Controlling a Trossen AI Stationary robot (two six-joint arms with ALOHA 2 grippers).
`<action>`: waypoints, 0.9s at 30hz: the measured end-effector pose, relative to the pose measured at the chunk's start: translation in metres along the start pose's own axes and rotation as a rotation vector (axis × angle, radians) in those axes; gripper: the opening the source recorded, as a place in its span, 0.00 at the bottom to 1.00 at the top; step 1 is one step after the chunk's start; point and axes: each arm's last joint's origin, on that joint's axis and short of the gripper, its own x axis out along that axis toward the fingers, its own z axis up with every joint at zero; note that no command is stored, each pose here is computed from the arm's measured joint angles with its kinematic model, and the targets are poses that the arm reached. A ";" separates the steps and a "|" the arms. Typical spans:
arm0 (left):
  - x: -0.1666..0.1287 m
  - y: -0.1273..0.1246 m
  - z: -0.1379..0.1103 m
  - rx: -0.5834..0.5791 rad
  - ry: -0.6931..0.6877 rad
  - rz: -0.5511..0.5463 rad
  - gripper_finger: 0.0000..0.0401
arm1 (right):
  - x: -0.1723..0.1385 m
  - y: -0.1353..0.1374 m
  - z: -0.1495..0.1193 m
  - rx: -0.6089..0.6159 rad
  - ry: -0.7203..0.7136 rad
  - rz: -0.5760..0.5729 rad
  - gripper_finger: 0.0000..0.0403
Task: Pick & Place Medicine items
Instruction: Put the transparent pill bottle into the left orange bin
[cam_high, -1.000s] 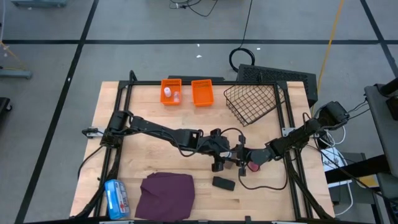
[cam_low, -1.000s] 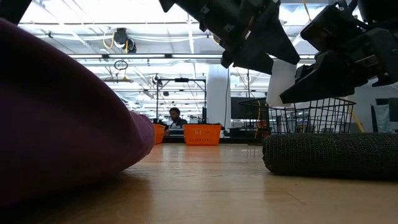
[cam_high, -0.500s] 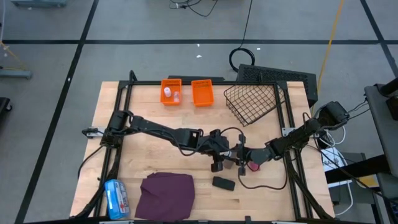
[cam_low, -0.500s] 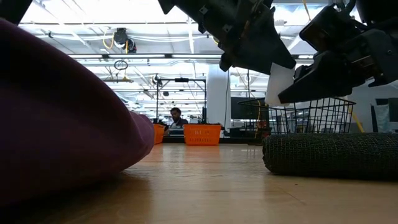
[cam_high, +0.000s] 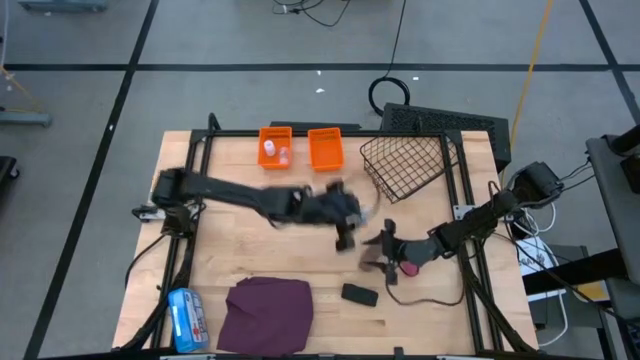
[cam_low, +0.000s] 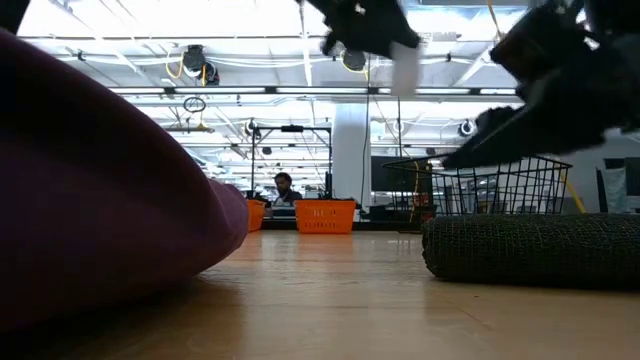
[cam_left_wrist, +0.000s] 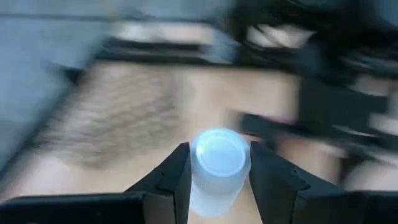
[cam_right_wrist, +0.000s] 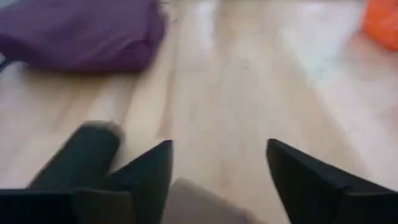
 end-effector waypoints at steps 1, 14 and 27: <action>-0.009 0.007 0.004 0.004 -0.003 0.047 0.33 | -0.001 0.000 0.004 0.015 -0.027 0.005 0.68; -0.085 0.136 -0.005 -0.164 -0.068 0.424 0.33 | -0.006 0.000 0.011 0.046 -0.054 0.055 0.81; -0.078 0.245 -0.135 -0.662 -0.167 0.731 0.33 | -0.006 -0.001 0.009 0.035 -0.030 0.048 0.80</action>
